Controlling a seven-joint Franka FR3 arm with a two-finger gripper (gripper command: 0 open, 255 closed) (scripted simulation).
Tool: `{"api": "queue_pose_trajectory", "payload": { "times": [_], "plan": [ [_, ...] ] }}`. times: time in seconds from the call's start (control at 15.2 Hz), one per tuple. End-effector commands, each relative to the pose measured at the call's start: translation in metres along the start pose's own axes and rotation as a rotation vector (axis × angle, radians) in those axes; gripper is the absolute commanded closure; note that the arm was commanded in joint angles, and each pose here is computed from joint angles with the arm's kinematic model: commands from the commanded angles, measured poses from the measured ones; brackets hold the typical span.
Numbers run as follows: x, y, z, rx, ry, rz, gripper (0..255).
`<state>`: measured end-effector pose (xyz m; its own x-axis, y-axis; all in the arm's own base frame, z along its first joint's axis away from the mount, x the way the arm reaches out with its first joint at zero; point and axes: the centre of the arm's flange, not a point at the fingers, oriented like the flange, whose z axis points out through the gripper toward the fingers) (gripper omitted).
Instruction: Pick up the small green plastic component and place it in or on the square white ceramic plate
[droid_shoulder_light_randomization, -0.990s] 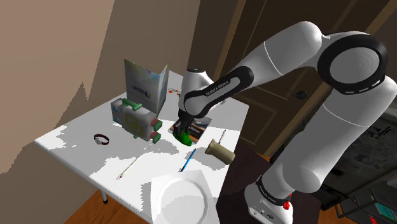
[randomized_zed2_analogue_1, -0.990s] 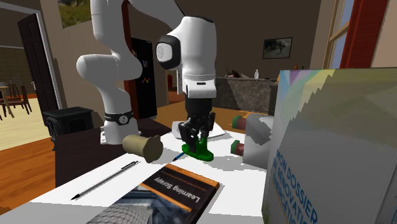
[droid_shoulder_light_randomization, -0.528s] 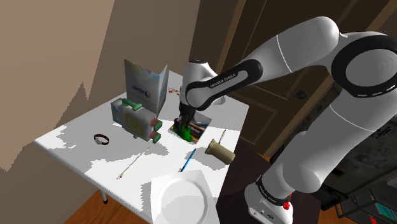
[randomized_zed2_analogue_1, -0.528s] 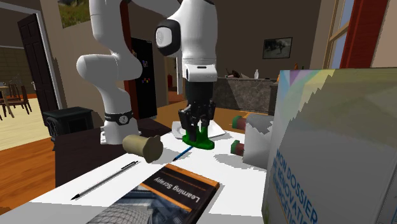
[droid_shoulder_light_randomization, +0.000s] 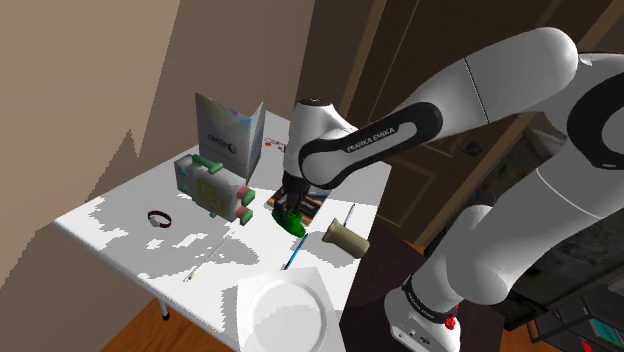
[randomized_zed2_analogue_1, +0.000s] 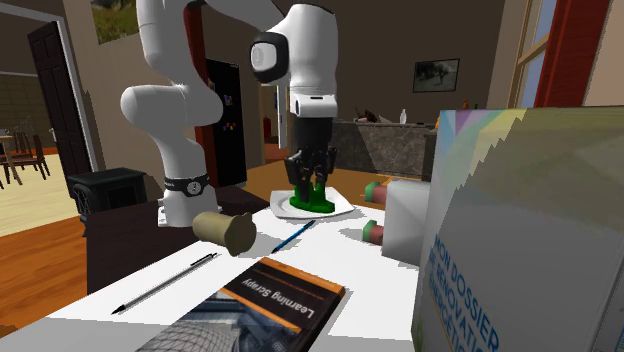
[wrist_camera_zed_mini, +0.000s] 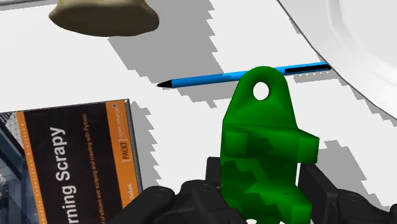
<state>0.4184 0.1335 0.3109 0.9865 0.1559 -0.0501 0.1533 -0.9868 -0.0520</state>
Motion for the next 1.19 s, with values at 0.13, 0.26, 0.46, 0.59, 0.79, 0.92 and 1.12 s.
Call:
{"api": "queue_pose_trajectory", "payload": {
  "times": [0.13,0.26,0.46,0.59,0.79,0.92,1.12],
  "plan": [
    [-0.037,-0.040,0.003,0.000,0.000,0.001,255],
    [-0.054,-0.060,0.005,0.000,0.000,0.001,255],
    [-0.080,-0.090,0.007,0.000,0.000,0.001,255],
    [-0.097,-0.109,0.008,0.000,0.000,0.001,255],
    [-0.123,-0.139,0.010,0.000,0.000,0.001,255],
    [-0.140,-0.159,0.011,0.000,0.000,0.001,255],
    [-0.150,-0.171,0.022,0.000,0.000,0.001,255]
  ]
}}
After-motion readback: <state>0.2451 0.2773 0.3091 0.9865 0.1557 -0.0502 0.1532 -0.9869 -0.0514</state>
